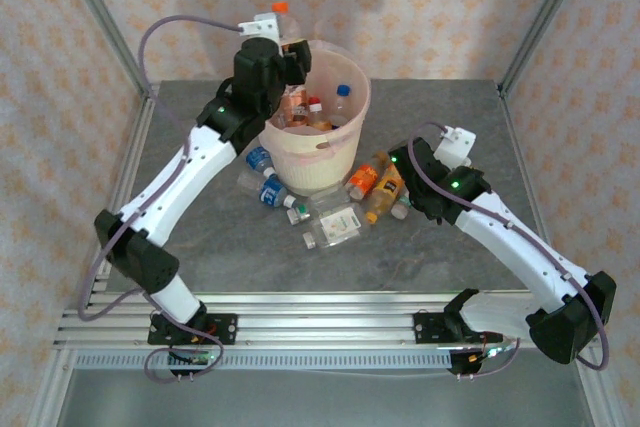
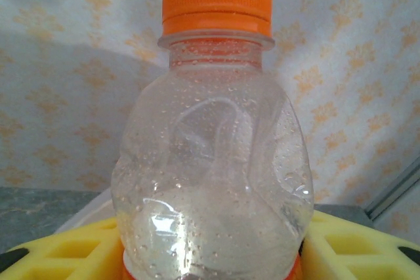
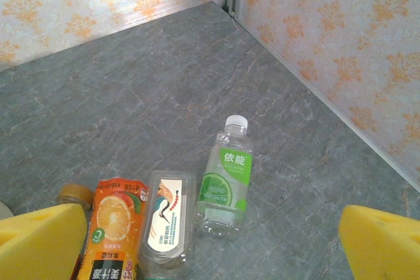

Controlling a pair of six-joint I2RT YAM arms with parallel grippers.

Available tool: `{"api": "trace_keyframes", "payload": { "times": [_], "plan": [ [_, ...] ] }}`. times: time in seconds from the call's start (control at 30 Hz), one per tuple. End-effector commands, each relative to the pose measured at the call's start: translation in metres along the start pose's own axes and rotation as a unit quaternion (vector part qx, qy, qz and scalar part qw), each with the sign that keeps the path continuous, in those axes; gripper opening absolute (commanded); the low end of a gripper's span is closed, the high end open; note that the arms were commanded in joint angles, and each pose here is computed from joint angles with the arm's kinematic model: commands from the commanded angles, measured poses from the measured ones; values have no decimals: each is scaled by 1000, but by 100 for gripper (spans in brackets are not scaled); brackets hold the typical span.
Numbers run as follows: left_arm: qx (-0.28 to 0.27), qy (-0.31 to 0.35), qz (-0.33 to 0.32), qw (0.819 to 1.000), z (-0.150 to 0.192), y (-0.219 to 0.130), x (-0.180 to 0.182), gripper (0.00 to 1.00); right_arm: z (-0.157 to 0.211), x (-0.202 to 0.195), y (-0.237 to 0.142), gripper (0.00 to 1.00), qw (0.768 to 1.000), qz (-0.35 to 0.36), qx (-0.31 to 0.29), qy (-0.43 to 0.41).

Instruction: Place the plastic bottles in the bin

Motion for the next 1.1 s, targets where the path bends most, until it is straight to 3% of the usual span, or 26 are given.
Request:
{"api": "trace_keyframes", "payload": {
  "times": [0.0, 0.57, 1.07],
  "plan": [
    [-9, 12, 26, 1000, -9, 10, -7, 57, 1, -8, 0, 99, 1000, 12, -2, -1],
    [104, 19, 42, 993, 70, 77, -29, 59, 0, -4, 1, 99, 1000, 10, 2, -3],
    [147, -9, 31, 989, 109, 79, -25, 68, -3, -4, -1, 99, 1000, 5, 4, 1]
  ]
}}
Point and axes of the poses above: each hand's point on the last joint's axis, 136 mm out from that joint toward the fingers, its own y axis out along the fingers, its own x axis along the line the jaws close on, z = x × y, the point moved 7 cm from there along -y, back along the fingers, and after that the axes turned 13 degrees about y, right-handed, at the moved point
